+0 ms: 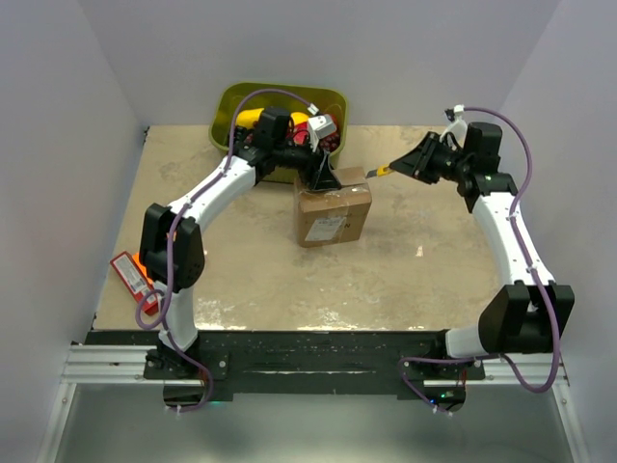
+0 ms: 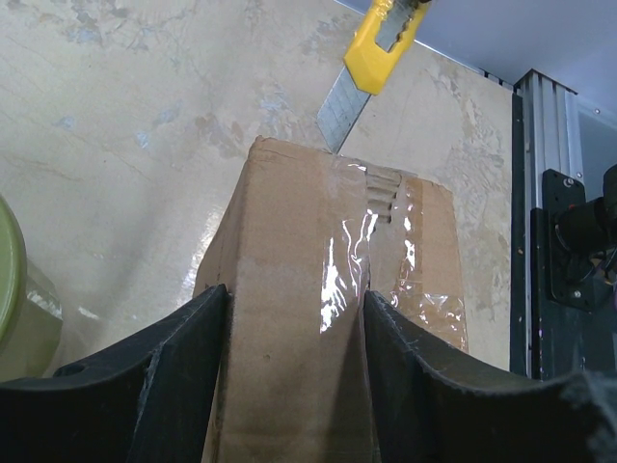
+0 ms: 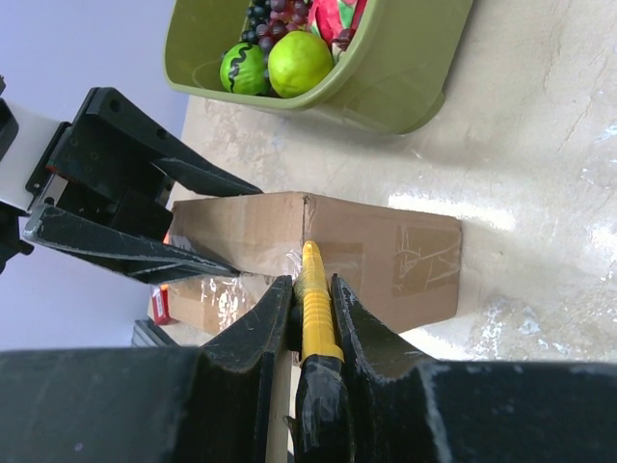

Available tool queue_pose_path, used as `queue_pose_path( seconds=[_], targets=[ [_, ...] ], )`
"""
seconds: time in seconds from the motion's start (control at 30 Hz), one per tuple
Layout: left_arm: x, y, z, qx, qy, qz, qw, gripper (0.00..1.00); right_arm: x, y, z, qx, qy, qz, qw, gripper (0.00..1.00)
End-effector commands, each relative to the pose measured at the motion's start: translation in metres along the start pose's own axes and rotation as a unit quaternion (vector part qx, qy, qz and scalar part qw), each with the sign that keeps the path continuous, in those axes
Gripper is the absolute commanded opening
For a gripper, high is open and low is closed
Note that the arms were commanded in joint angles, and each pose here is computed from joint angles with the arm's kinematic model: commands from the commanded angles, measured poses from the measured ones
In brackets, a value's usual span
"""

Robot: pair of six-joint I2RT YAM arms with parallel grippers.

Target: Unpack the express box

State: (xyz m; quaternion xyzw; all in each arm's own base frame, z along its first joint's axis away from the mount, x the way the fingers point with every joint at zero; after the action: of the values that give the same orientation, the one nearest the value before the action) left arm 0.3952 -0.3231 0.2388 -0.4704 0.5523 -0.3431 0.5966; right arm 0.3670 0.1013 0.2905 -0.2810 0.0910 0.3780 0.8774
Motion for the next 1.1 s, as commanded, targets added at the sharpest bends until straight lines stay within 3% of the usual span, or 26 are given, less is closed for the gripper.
queue_pose_path(
  seconds=[0.0, 0.6, 1.07],
  targets=[
    [-0.001, 0.027, 0.033, -0.024, -0.091, 0.045, 0.995, 0.29, -0.018, 0.031, 0.005, 0.023, 0.004, 0.06, 0.998, 0.0],
    [-0.002, 0.039, 0.042, -0.041, -0.115, 0.059, 0.991, 0.11, -0.022, 0.041, 0.001, 0.031, 0.007, 0.075, 0.997, 0.0],
    [-0.008, 0.029, 0.04, -0.032, -0.116, 0.048, 0.992, 0.08, -0.049, 0.056, 0.009, -0.018, 0.032, 0.133, 0.99, 0.0]
  ],
)
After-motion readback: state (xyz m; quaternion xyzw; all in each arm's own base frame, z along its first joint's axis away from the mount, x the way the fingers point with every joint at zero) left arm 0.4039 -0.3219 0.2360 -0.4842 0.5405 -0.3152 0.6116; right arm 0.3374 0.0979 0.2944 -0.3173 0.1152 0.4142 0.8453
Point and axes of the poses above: each gripper's point midway between its finger pads, its own x axis out along the fingers, its own z axis along the line the jaws close on, y = z × x, the point moved 3 cm from there along -x, back along the fingers, and after that the axes turned 15 degrees about x, right-handed, at the moved point
